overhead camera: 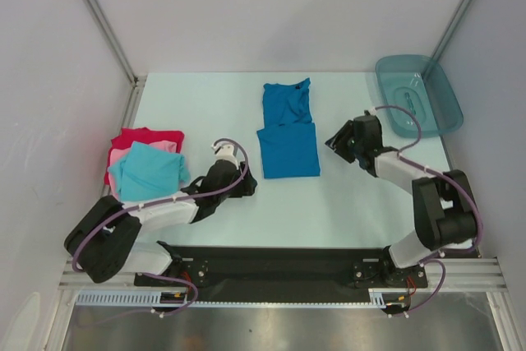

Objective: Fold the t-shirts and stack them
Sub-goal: Fold the tshirt

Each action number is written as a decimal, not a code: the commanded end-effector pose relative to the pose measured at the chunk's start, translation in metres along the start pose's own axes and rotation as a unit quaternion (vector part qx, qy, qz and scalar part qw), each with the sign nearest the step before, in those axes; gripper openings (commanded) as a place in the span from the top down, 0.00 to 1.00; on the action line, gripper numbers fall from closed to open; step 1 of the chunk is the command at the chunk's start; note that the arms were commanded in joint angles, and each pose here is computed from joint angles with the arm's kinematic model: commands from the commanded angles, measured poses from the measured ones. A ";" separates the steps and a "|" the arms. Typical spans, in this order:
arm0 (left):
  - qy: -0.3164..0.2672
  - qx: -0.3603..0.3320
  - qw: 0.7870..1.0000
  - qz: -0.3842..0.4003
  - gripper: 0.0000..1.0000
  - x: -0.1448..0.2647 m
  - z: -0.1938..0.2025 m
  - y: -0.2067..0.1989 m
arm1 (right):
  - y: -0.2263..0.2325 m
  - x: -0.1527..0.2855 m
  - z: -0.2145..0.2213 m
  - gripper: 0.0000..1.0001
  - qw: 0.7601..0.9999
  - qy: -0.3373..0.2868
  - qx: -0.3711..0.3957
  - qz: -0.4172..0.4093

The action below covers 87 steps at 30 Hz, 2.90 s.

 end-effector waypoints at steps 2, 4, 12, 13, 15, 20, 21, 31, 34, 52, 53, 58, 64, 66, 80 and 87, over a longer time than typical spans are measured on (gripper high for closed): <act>-0.038 0.044 0.995 0.076 0.37 0.009 -0.012 -0.015 | -0.009 0.029 0.009 0.47 0.998 -0.022 -0.013 -0.053; -0.036 0.046 0.994 0.094 0.38 0.012 -0.007 -0.015 | -0.024 0.043 0.023 0.46 0.998 -0.019 -0.015 -0.059; -0.044 0.056 0.990 0.124 0.39 0.017 0.007 -0.011 | -0.054 0.071 0.057 0.37 0.995 -0.009 -0.017 -0.102; -0.038 0.061 0.990 0.123 0.39 0.015 0.013 -0.008 | -0.058 0.071 0.060 0.36 0.995 -0.007 -0.017 -0.101; -0.041 0.068 0.987 0.141 0.39 0.014 0.014 -0.011 | -0.065 0.069 0.071 0.34 0.993 0.003 -0.022 -0.114; -0.032 0.093 0.978 0.183 0.39 0.006 0.020 -0.015 | -0.079 0.058 0.092 0.34 0.991 0.032 -0.036 -0.127; -0.029 0.097 0.977 0.189 0.39 0.004 0.021 -0.016 | -0.076 0.057 0.092 0.34 0.989 0.029 -0.034 -0.140; -0.016 0.154 0.964 0.215 0.41 -0.025 0.015 -0.016 | -0.073 0.032 0.101 0.35 0.986 0.052 -0.042 -0.153; -0.016 0.152 0.966 0.208 0.41 -0.030 0.011 -0.017 | -0.070 0.028 0.101 0.35 0.986 0.053 -0.041 -0.153; -0.019 0.141 0.974 0.177 0.44 -0.075 -0.022 -0.030 | -0.039 0.012 0.083 0.36 0.984 0.049 -0.033 -0.171; -0.018 0.141 0.974 0.177 0.44 -0.075 -0.022 -0.030 | -0.038 0.012 0.083 0.36 0.983 0.049 -0.032 -0.172; -0.013 0.141 0.975 0.173 0.45 -0.076 -0.014 -0.027 | -0.034 0.009 0.082 0.36 0.983 0.052 -0.032 -0.174; -0.008 0.141 0.975 0.169 0.46 -0.072 -0.005 -0.022 | -0.023 0.003 0.083 0.37 0.981 0.053 -0.033 -0.182; -0.006 0.139 0.976 0.168 0.46 -0.072 -0.005 -0.021 | -0.019 -0.002 0.083 0.37 0.981 0.056 -0.032 -0.184; -0.014 0.121 0.977 0.174 1.00 -0.066 -0.012 -0.024 | -0.017 0.006 0.080 1.00 0.984 0.046 -0.017 -0.174; -0.024 0.104 0.980 0.169 1.00 -0.039 -0.010 -0.025 | -0.020 0.027 0.086 1.00 0.983 0.044 -0.018 -0.175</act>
Point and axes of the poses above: each gripper's point midway between its finger pads, its own x axis back along the fingers, its own y axis along the line the jaws close on, z = x × y, the point moved 6 cm from there along x, back along the fingers, and after that the axes turned 4 degrees about -x, right-handed, at the moved point
